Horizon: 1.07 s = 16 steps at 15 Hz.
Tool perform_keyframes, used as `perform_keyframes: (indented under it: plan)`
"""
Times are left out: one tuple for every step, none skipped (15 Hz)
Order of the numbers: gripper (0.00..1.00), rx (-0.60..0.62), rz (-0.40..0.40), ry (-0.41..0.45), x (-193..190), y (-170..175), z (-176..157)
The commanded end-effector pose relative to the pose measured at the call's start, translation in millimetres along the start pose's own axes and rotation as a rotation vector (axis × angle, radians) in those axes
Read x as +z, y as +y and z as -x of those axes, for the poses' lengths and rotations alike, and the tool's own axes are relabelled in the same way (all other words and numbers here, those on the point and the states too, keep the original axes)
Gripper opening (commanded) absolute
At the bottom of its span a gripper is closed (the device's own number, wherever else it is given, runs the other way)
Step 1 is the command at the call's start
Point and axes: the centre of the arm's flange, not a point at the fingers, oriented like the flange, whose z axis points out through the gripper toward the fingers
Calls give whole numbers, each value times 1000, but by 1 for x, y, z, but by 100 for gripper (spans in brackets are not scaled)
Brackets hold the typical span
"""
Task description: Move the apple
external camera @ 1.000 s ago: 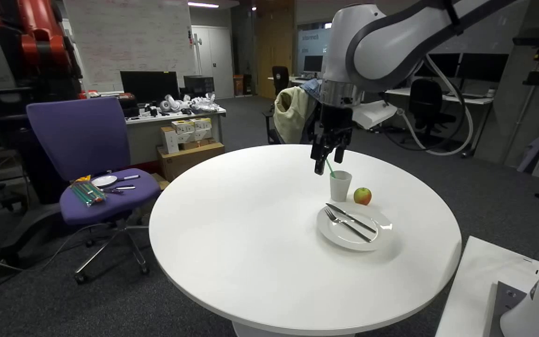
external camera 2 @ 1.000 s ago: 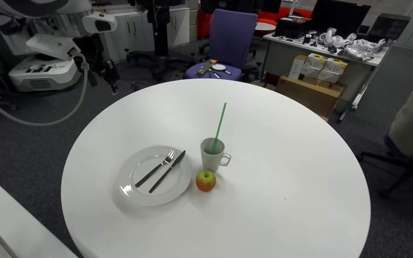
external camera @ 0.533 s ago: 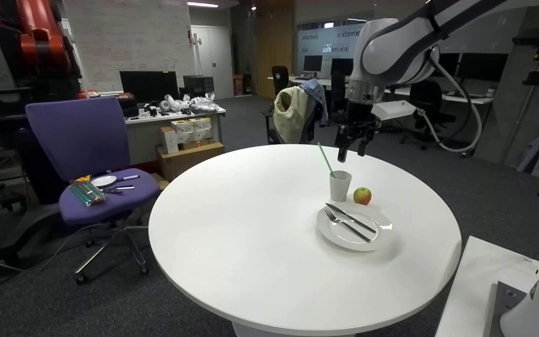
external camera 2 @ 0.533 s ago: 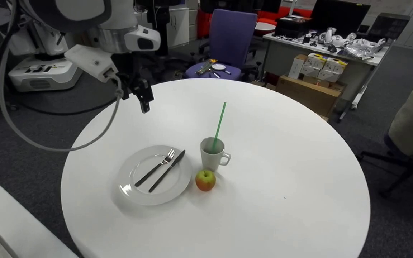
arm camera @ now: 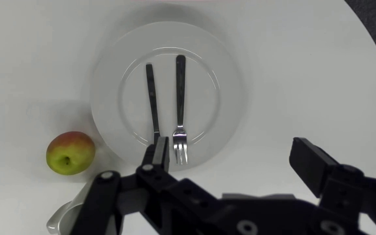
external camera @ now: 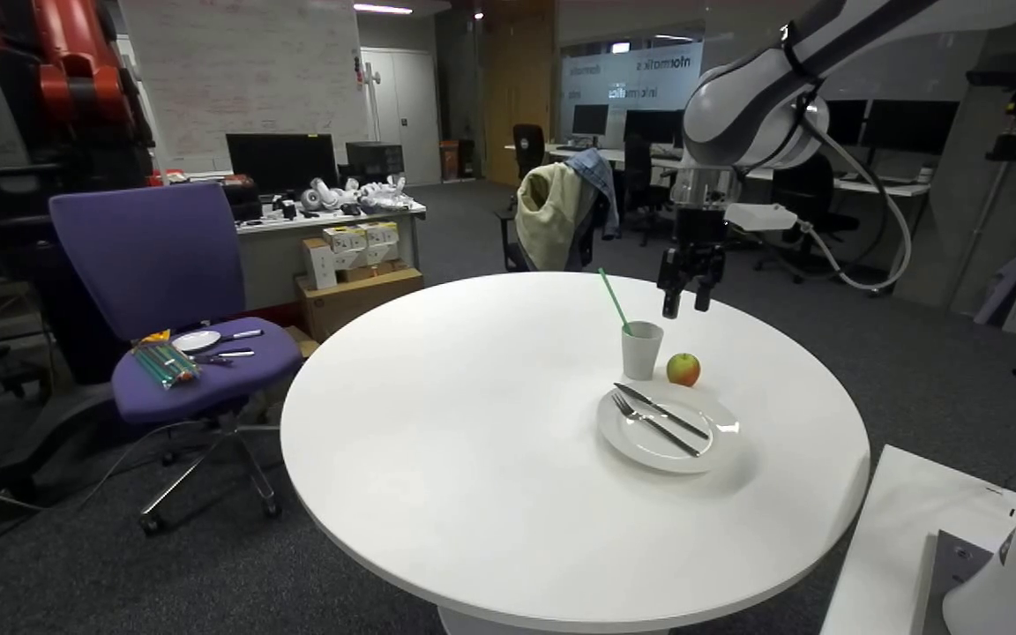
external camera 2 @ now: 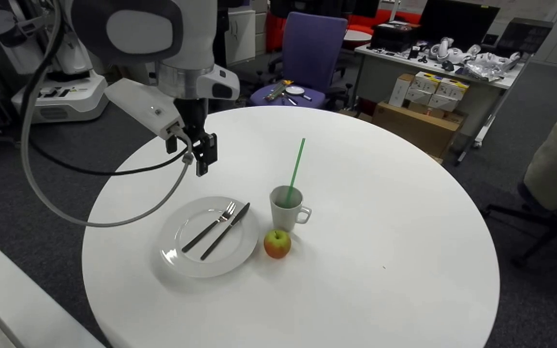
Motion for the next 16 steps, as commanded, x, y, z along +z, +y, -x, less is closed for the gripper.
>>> perform_keyframes:
  plan:
    - [100, -2, 0, 0, 0, -1, 0]
    - [100, -2, 0, 0, 0, -1, 0]
    - [100, -2, 0, 0, 0, -1, 0]
    - [100, -2, 0, 0, 0, -1, 0]
    - [100, -40, 22, 7, -6, 5, 0]
    - [100, -37, 41, 24, -13, 14, -7]
    - [100, -30, 44, 31, -20, 22, -14]
    - [100, -22, 49, 50, -30, 34, -22]
    - [100, -7, 47, 69, -44, 50, -32]
    - [100, -2, 44, 89, -56, 64, -41]
    - [100, -9, 28, 84, -70, 81, -51]
    - [100, -32, 1, 66, -82, 96, -60]
    - [100, -55, -20, 41, -92, 112, -68]
    - [100, -70, -52, 8, -98, 126, -78]
    - [100, -80, -70, -20, -100, 137, -85]
    - [100, -74, -82, -47, -99, 148, -93]
